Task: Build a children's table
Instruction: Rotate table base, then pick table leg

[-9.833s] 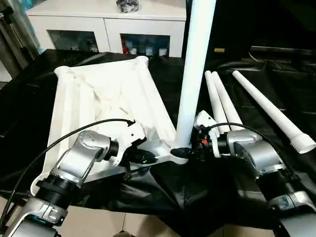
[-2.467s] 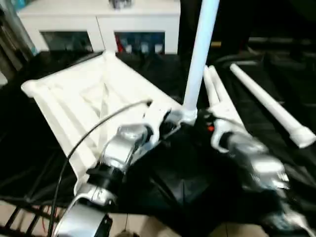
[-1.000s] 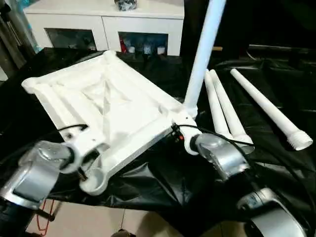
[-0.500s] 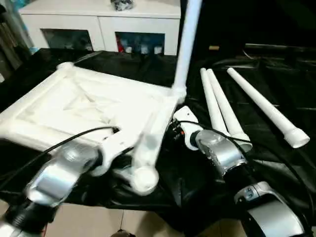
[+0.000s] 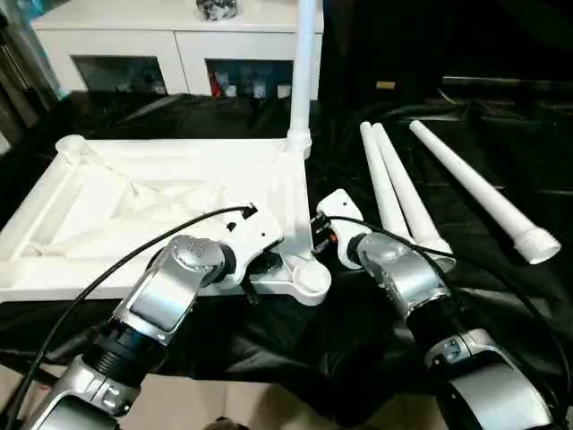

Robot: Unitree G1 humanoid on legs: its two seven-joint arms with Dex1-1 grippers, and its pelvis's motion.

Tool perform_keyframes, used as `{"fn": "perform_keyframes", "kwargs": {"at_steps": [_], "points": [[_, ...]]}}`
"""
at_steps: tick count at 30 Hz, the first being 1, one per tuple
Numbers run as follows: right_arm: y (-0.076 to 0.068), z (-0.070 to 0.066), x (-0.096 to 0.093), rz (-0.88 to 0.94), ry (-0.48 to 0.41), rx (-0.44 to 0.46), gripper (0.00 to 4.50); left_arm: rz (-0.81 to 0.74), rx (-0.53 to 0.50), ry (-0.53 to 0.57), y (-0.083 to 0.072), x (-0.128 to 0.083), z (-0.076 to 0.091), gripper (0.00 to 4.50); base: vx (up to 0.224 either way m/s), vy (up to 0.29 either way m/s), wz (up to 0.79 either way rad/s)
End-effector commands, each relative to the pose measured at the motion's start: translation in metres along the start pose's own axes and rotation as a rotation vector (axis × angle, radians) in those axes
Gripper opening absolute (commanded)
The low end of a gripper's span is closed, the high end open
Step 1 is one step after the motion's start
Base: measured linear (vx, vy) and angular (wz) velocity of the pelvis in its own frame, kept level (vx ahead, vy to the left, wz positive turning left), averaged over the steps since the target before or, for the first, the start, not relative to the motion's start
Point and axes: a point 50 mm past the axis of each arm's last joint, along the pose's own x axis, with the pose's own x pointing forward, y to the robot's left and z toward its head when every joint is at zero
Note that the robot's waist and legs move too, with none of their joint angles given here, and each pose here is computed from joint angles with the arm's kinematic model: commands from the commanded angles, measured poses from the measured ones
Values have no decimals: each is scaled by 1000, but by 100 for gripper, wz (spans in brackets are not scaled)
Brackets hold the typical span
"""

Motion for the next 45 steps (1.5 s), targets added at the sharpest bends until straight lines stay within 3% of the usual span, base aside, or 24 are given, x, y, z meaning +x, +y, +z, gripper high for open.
{"fn": "perform_keyframes", "kwargs": {"at_steps": [1,3,5,7,9,14,19,25,34,35,38,40,45], "points": [[-3,16,-6,-10,-76,8,20,53,40,21,10,-7,-1,0,0,0,0],[-20,28,-20,-78,-114,61,20,33,20,-15,12,-20,-1,0,0,0,0],[-24,31,-24,-95,-116,78,13,32,4,-26,12,-23,-1,33,0,0,0],[-37,39,-36,-128,-103,147,13,21,-35,-54,14,-33,-1,42,0,0,0],[-53,46,-45,-169,-110,204,43,8,-59,-91,14,-43,0,63,0,0,0],[-74,48,-51,-280,-86,236,91,1,-98,-230,14,-53,11,120,0,0,0],[-93,41,-51,-388,23,269,134,-38,-124,-305,7,-53,21,161,0,0,0],[-103,35,-51,-429,76,331,174,-92,-134,-343,-3,-53,28,200,0,0,0],[-105,34,-49,-416,116,357,240,-90,-131,-328,-6,-49,26,270,0,0,0],[-105,34,-49,-416,116,357,266,-90,-131,-328,-6,-49,26,296,0,0,0],[-108,32,-48,-435,132,365,277,-108,-139,-328,-9,-49,27,309,0,0,0],[-108,31,-48,-440,136,367,310,-110,-140,-328,-9,-49,27,341,0,0,0],[-109,23,-46,-430,174,397,317,-79,-114,-304,-7,-47,25,369,0,0,0]]}}
